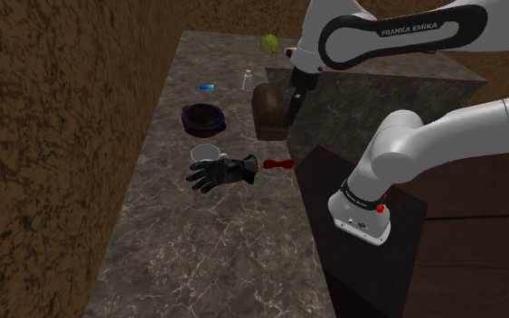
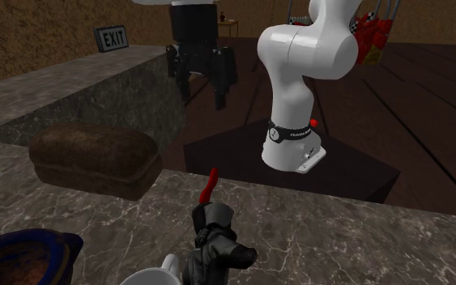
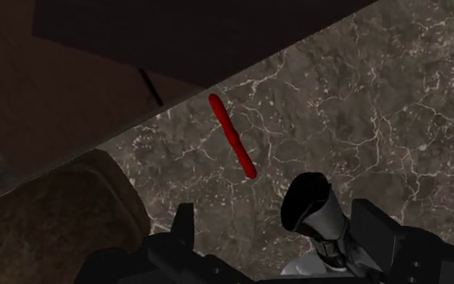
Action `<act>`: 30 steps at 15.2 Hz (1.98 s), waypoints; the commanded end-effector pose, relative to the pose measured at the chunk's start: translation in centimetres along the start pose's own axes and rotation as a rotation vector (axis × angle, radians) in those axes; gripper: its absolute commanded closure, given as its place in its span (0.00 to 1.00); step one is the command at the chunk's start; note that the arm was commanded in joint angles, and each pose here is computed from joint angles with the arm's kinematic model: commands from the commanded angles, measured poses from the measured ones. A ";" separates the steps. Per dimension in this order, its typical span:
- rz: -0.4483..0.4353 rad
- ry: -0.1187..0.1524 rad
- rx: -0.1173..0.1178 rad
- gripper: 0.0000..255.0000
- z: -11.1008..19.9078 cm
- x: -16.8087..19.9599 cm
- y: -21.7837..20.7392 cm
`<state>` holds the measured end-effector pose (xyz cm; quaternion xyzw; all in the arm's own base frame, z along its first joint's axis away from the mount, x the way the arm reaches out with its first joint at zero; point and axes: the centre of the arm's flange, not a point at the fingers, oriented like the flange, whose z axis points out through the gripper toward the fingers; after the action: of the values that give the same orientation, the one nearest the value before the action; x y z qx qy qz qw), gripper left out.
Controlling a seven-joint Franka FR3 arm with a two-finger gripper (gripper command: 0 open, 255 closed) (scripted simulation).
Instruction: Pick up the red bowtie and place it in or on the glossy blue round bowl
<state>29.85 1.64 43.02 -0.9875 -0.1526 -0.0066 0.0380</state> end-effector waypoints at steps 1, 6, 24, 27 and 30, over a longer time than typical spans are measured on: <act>-0.066 -0.003 -0.005 0.00 2.6 0.0 -0.2; -0.222 -0.016 -0.016 0.00 9.2 0.0 0.0; -0.447 -0.034 -0.031 0.00 22.6 -0.2 0.6; -0.447 -0.034 -0.031 0.00 22.6 -0.2 0.6; -0.447 -0.034 -0.031 1.00 22.6 -0.2 0.6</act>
<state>29.84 2.77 20.42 -0.9297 -0.3679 -0.0007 0.0179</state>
